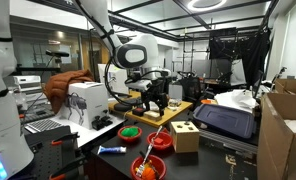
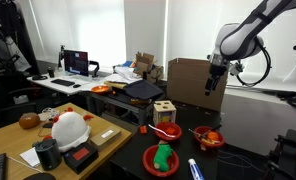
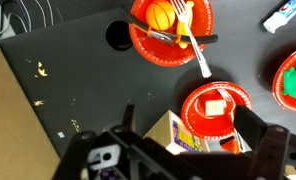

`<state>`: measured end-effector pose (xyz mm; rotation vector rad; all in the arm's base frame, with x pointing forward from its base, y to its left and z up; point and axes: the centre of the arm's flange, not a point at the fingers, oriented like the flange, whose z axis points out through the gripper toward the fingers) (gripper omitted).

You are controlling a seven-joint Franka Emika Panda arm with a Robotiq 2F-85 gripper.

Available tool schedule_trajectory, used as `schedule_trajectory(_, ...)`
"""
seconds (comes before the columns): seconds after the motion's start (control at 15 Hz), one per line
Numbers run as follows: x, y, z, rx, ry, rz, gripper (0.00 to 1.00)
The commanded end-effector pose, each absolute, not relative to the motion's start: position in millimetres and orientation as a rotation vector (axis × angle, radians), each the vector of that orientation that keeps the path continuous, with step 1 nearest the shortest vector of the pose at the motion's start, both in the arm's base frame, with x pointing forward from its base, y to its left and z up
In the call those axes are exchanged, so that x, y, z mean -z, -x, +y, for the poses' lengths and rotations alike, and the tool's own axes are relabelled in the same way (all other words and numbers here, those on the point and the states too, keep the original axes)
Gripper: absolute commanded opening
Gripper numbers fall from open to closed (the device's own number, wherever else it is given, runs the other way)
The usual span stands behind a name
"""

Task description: Remove the fork from the bowl furthest to the right

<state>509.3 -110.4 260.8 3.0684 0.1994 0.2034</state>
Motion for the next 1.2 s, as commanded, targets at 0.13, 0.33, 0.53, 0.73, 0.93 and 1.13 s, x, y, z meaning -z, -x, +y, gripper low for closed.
schedule_trajectory(0.13, -223.1, -524.4, -105.0, -0.197, -3.102, 0.359, 1.00)
schedule_trajectory(0.33, -202.7, -522.8, -112.0, -0.166, -3.102, 0.398, 1.00)
schedule_trajectory(0.53, -188.6, -521.5, -127.0, -0.177, -3.103, 0.398, 1.00)
schedule_trajectory(0.73, -176.8, -528.6, -138.1, -0.195, -3.109, 0.415, 1.00)
schedule_trajectory(0.93, -155.7, -535.4, -129.4, -0.186, -3.155, 0.489, 1.00)
schedule_trajectory(1.13, -127.4, -540.9, -111.7, -0.149, -3.200, 0.567, 1.00)
